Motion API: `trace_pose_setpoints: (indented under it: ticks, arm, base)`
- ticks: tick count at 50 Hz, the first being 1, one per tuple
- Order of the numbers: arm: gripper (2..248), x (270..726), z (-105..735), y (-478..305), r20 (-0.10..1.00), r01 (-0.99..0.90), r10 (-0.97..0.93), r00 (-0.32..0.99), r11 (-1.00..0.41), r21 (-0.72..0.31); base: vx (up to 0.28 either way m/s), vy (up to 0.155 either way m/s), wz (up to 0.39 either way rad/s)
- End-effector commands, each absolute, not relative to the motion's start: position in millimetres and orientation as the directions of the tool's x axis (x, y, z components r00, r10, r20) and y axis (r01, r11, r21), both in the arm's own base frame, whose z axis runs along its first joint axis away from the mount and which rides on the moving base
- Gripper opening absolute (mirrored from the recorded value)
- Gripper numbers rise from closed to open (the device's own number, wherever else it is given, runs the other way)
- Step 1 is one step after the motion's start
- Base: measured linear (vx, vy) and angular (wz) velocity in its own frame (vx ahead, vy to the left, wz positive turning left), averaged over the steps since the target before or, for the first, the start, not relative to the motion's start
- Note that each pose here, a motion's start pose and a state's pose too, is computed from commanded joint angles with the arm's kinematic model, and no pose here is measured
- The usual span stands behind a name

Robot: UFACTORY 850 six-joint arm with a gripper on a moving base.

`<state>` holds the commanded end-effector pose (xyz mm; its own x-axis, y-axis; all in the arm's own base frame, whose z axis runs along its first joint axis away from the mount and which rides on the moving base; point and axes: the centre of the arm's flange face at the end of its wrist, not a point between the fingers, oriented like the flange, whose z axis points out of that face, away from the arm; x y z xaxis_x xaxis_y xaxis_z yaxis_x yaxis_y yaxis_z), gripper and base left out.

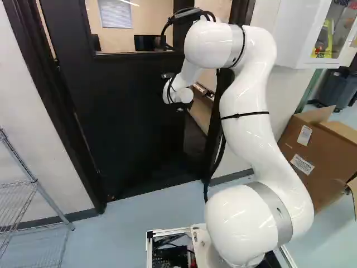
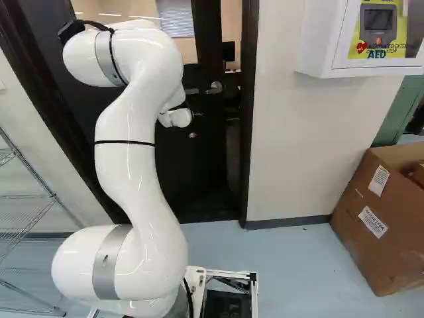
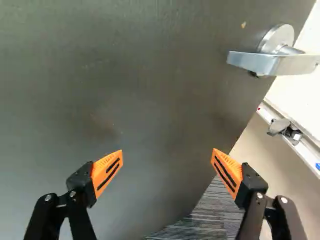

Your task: Open the door and move inside

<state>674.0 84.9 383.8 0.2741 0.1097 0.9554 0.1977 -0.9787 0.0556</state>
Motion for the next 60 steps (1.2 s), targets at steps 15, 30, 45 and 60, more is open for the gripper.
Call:
trace_pose_setpoints:
  ticks: [15, 30, 45, 60]
  arm:
    - [247, 645, 389, 84, 0.949, 0.203, 0.114, 0.295, -0.978, 0.054]
    - [247, 616, 393, 84, 0.942, 0.209, 0.117, 0.314, -0.977, 0.052]
    - [247, 586, 396, 81, 0.936, 0.211, 0.12, 0.332, -0.976, 0.05]
    - [247, 556, 400, 76, 0.93, 0.202, 0.114, 0.349, -0.978, 0.044]
  base:
    - [0.0, 0.0, 0.0]
    - [0.0, 0.0, 0.0]
    - [0.0, 0.0, 0.0]
    - [0.0, 0.0, 0.0]
